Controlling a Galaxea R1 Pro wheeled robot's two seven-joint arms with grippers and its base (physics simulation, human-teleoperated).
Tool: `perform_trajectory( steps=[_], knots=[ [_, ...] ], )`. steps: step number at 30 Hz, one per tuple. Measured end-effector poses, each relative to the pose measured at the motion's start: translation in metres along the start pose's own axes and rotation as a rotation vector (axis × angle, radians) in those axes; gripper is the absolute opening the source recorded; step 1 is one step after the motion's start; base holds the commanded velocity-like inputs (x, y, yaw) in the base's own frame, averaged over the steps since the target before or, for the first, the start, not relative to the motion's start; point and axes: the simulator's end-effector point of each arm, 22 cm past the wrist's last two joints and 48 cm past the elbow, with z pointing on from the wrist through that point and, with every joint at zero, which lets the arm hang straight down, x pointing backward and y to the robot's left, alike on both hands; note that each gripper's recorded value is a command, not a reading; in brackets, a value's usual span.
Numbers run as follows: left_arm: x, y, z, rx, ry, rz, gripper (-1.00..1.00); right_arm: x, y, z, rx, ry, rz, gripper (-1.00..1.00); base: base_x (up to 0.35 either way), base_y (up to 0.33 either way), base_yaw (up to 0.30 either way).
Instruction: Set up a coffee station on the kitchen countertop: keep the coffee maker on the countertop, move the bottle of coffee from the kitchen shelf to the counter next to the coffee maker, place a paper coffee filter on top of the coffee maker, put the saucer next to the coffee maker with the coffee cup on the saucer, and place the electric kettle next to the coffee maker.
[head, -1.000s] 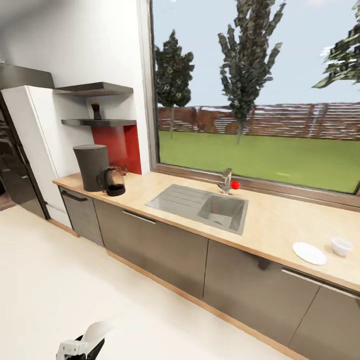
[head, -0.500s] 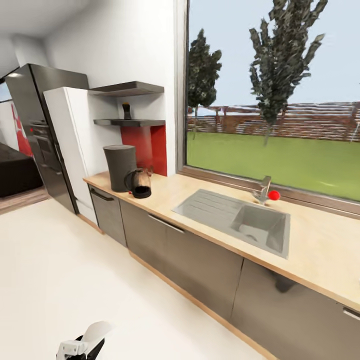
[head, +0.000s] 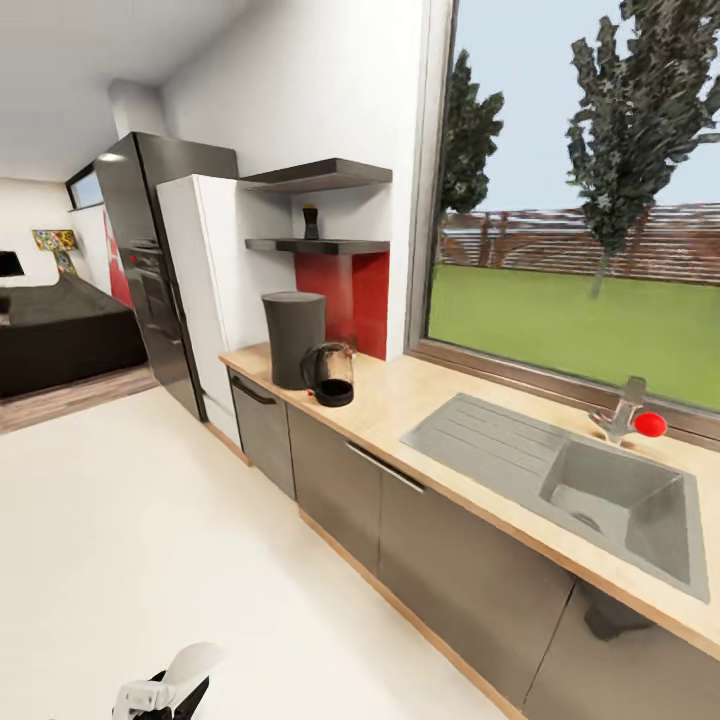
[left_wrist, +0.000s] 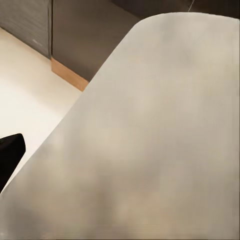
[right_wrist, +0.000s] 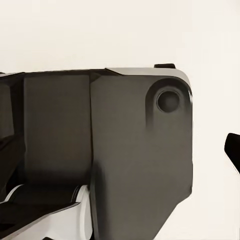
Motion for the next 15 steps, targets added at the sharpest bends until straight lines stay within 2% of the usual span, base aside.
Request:
perform_trajectory(
  steps=[15],
  knots=[
    [0.0008, 0.0005, -0.0001, -0.001, 0.001, -0.002, -1.0, 0.0011, -0.0001, 0.0, 0.0, 0.003, 0.0, 1.0, 0.305, 0.148, 0.279]
  ],
)
